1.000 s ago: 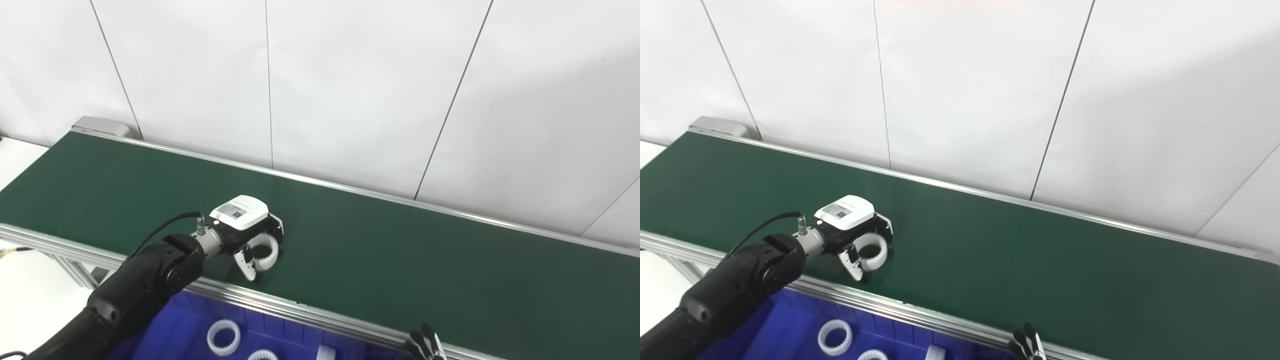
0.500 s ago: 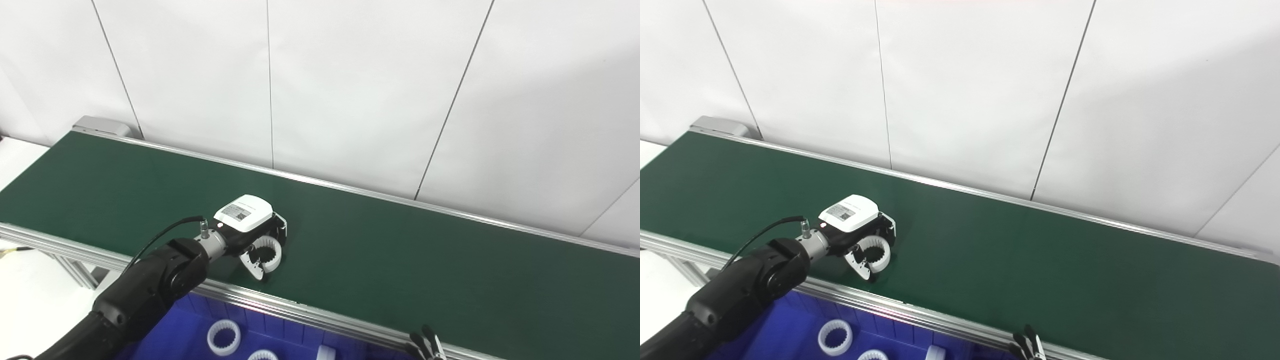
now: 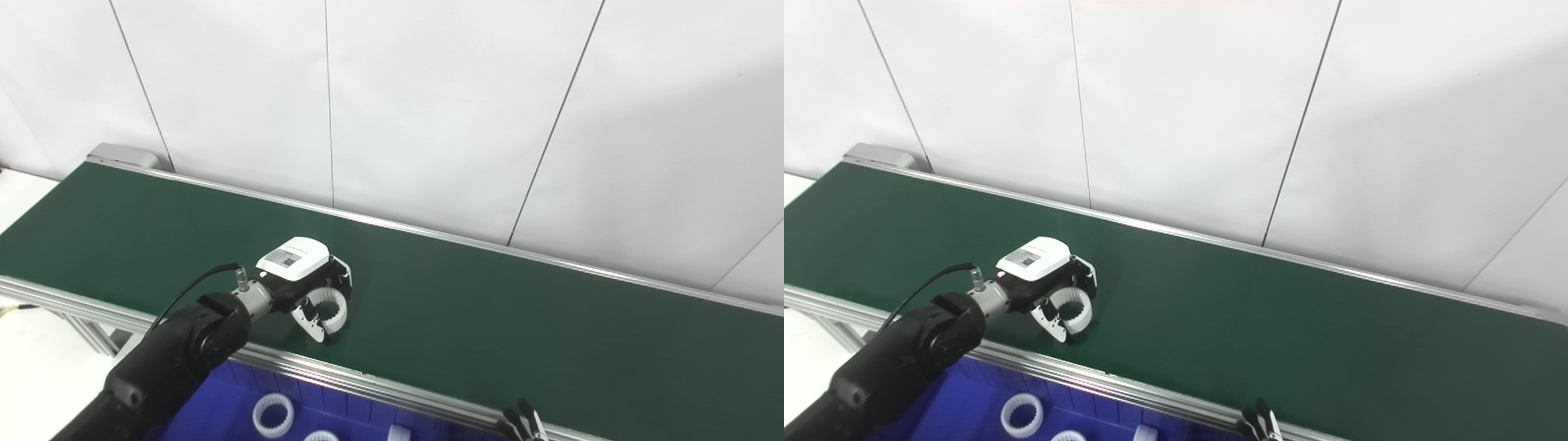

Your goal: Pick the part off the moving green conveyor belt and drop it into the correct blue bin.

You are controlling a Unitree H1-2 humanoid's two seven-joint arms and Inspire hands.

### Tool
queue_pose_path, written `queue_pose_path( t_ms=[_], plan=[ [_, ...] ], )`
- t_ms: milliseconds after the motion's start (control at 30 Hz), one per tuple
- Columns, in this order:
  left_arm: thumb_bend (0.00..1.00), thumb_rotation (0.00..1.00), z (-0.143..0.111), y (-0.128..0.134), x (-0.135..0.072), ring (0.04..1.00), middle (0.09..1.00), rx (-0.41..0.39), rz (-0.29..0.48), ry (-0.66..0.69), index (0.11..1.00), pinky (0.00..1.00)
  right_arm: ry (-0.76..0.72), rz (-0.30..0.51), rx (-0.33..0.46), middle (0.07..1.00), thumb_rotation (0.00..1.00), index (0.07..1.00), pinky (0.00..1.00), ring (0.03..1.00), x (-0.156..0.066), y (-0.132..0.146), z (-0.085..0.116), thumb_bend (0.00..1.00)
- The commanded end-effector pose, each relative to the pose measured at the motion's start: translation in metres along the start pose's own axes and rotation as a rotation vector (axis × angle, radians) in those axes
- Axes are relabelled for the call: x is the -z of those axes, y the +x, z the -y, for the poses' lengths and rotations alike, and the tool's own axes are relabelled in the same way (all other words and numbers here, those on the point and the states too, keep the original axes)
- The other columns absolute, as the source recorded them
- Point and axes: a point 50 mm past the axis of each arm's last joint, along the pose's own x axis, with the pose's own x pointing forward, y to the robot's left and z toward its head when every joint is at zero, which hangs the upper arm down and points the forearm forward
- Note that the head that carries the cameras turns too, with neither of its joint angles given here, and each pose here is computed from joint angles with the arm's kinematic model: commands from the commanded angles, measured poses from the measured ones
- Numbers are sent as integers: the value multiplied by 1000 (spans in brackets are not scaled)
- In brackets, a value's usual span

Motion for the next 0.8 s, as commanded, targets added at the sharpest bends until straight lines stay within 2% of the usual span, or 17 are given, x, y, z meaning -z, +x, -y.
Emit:
queue_pose_path(
  t_ms=[0,67,133,300,433,633,767],
  plan=[
    [500,0,-17,-5,-11,416,489,-63,14,-53,515,462,-4,87,-1,905,795,966,780,866,-13,1,2,331],
    [481,0,-17,-15,-21,420,497,-93,33,-125,526,393,-3,86,-1,905,794,966,782,866,-13,0,3,337],
    [476,0,-15,-25,-32,416,492,-113,43,-172,531,368,2,86,-1,904,794,963,786,867,-13,-1,5,352],
    [475,0,-7,-43,-51,404,483,-134,42,-237,532,379,-13,84,-2,902,799,959,779,865,-14,-2,9,389],
    [475,0,2,-56,-65,407,487,-134,10,-296,529,373,-14,84,-1,900,792,956,779,863,-14,-4,12,406],
    [474,0,13,-72,-74,408,489,-137,-24,-352,532,362,-15,87,0,897,787,949,776,857,-16,-7,15,427],
    [476,0,20,-88,-80,418,492,-156,-64,-384,523,390,-17,89,4,896,788,949,772,857,-19,-9,18,455]
  ],
)
